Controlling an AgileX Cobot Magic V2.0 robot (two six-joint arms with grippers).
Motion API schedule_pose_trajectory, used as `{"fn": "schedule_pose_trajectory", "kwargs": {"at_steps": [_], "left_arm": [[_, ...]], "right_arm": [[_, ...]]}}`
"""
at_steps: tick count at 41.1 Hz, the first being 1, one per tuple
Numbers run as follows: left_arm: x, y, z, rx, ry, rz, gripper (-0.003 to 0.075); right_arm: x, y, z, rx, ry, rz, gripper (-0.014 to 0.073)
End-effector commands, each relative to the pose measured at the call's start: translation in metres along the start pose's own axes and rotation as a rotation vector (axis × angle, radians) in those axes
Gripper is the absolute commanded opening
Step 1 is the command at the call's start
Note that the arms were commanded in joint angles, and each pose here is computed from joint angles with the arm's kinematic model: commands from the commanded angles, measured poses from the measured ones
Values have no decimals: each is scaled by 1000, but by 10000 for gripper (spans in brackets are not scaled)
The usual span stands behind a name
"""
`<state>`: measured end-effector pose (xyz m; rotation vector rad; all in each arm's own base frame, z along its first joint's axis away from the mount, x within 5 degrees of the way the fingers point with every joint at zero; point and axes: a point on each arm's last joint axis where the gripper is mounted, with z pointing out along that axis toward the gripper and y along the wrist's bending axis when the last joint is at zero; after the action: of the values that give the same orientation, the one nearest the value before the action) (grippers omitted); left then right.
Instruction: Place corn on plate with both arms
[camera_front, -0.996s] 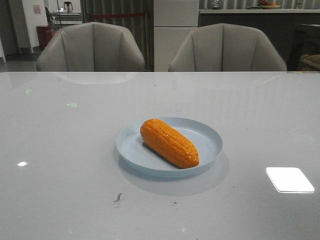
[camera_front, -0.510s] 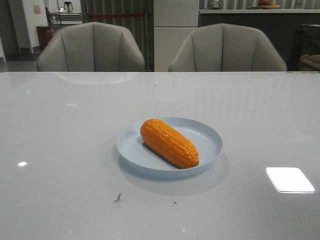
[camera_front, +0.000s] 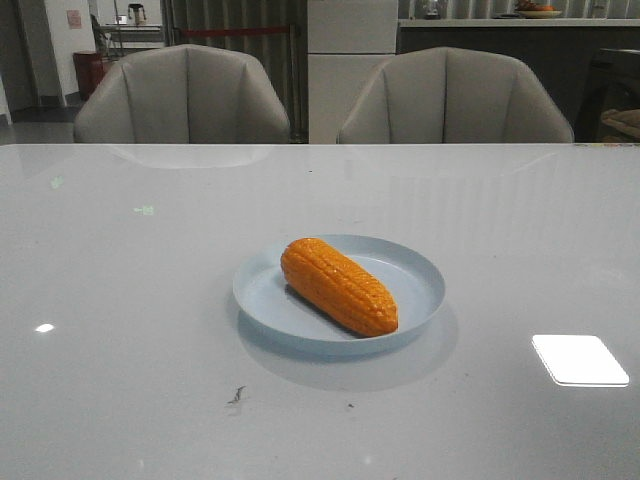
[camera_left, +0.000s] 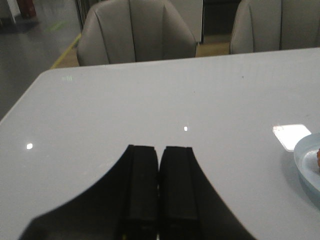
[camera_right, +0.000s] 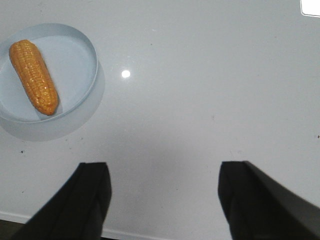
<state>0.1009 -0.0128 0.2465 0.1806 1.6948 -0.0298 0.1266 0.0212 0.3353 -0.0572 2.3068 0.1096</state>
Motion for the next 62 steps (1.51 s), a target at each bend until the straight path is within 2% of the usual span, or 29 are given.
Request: {"fn": "schedule_pose_trajectory", "kwargs": {"at_steps": [1,7,11,13,56,58,62], "left_arm": [[8,-1,-13,-18,-217,-15,94],[44,-4,-26,-20,-238,-14,94],[51,-4,-33,-14,-167,-15,94],[54,-5,-37,-16,-188,-15,94],[56,-5,-37,-14,-169,-15,94],[56,-5,-37,-14,-169,-15,94],[56,-5,-37,-14,-169,-15,94]], "right_arm": [[-12,1,-7,-10,-96,5,563],[-12,1,-7,-10,-96,5,563],[-12,1,-7,-10,-96,5,563],[-12,1,-7,-10,-96,5,563],[-12,-1,-6,4,-107,-7,558],[-13,-2,-6,9,-118,-5,534],[-12,-3,-11,14,-147,7,414]]}}
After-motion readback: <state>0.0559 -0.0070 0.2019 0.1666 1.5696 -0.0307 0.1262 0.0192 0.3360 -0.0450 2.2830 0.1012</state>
